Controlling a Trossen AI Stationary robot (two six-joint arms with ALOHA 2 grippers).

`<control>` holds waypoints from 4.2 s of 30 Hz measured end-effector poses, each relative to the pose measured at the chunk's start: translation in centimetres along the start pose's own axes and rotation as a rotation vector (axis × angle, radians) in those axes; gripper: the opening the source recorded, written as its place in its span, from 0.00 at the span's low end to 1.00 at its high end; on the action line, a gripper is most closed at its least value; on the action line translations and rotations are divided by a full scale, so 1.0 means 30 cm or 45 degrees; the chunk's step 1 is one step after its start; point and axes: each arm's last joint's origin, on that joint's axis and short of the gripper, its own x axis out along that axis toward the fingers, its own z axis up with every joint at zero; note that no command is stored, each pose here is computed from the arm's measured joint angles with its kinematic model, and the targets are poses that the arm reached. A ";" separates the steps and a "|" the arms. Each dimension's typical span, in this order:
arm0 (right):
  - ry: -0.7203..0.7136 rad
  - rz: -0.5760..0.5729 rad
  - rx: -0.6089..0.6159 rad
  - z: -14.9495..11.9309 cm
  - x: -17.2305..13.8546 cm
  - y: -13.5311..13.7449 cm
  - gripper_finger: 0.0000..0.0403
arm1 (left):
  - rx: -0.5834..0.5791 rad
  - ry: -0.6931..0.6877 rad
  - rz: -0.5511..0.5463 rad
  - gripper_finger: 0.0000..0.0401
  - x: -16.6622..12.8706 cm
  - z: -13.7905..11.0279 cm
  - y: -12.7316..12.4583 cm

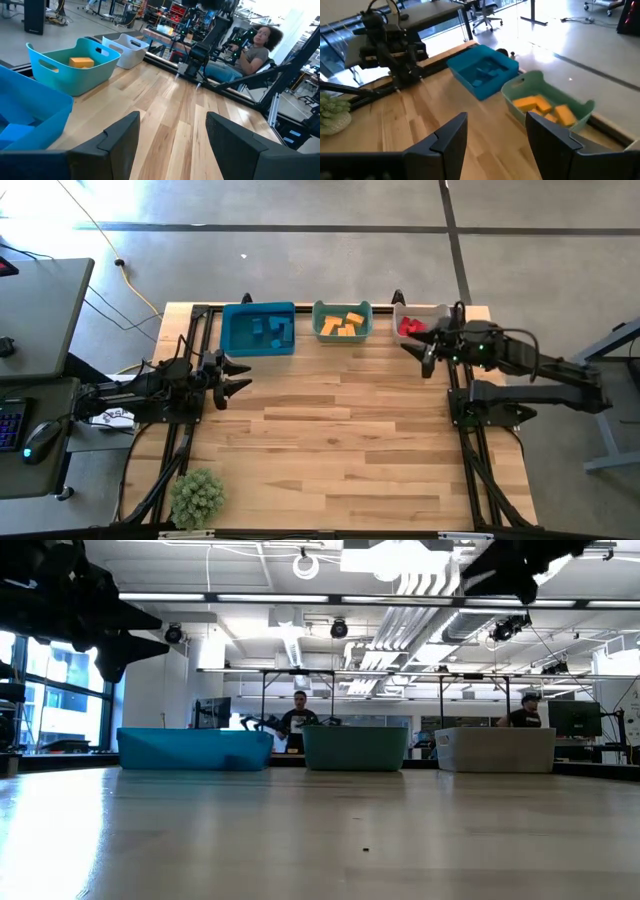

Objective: Sort & place blocks by color
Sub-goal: Return to Home Position

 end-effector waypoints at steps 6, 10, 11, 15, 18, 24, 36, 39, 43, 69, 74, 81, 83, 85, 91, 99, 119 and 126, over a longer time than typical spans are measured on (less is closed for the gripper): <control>-0.120 0.124 0.104 -0.154 0.009 -0.034 0.47 | 0.000 -0.001 0.000 0.54 0.000 0.000 0.000; -0.180 0.150 0.150 -0.237 -0.001 -0.058 0.47 | 0.000 -0.001 0.000 0.54 0.000 0.000 0.000; -0.190 0.153 0.156 -0.255 -0.005 -0.063 0.47 | 0.000 -0.001 0.000 0.54 0.000 0.000 0.000; -0.248 0.171 0.168 -0.303 -0.026 -0.080 0.47 | 0.000 -0.001 0.000 0.54 0.000 0.000 0.000; -0.298 0.188 0.175 -0.333 -0.039 -0.090 0.47 | 0.000 -0.001 0.000 0.54 0.000 0.000 0.000; -0.334 0.211 0.224 -0.416 -0.026 -0.110 0.47 | 0.003 -0.001 0.000 0.54 0.000 0.001 0.000; -0.316 0.333 0.280 -0.517 0.049 -0.115 0.47 | 0.000 -0.002 -0.001 0.54 0.000 0.001 0.000; -0.313 0.331 0.267 -0.517 0.050 -0.115 0.47 | 0.000 -0.002 -0.001 0.54 0.000 0.001 -0.001; -0.309 0.339 0.240 -0.518 0.050 -0.114 0.47 | 0.000 -0.002 -0.001 0.54 0.000 0.001 0.000; -0.306 0.330 0.217 -0.520 0.051 -0.115 0.47 | 0.000 -0.002 -0.001 0.54 0.000 0.001 0.000; -0.306 0.330 0.217 -0.520 0.052 -0.115 0.47 | 0.000 -0.002 -0.001 0.54 0.000 0.001 0.000; -0.305 0.330 0.217 -0.520 0.052 -0.115 0.47 | 0.000 -0.002 -0.001 0.54 0.000 0.001 0.000; -0.306 0.329 0.217 -0.520 0.052 -0.115 0.47 | 0.000 -0.002 -0.001 0.54 0.000 0.001 0.000; -0.305 0.330 0.217 -0.520 0.052 -0.115 0.47 | 0.000 -0.002 -0.001 0.54 0.000 0.001 0.000; -0.306 0.329 0.218 -0.520 0.052 -0.115 0.47 | 0.000 -0.002 -0.001 0.54 0.000 0.001 0.000; -0.306 0.329 0.218 -0.520 0.052 -0.115 0.47 | 0.000 -0.002 -0.001 0.54 0.000 0.001 0.000; -0.306 0.329 0.218 -0.520 0.052 -0.115 0.47 | 0.000 -0.002 -0.001 0.54 0.000 0.001 0.000; -0.305 0.329 0.218 -0.520 0.052 -0.115 0.47 | 0.000 -0.001 -0.001 0.54 0.000 0.001 0.000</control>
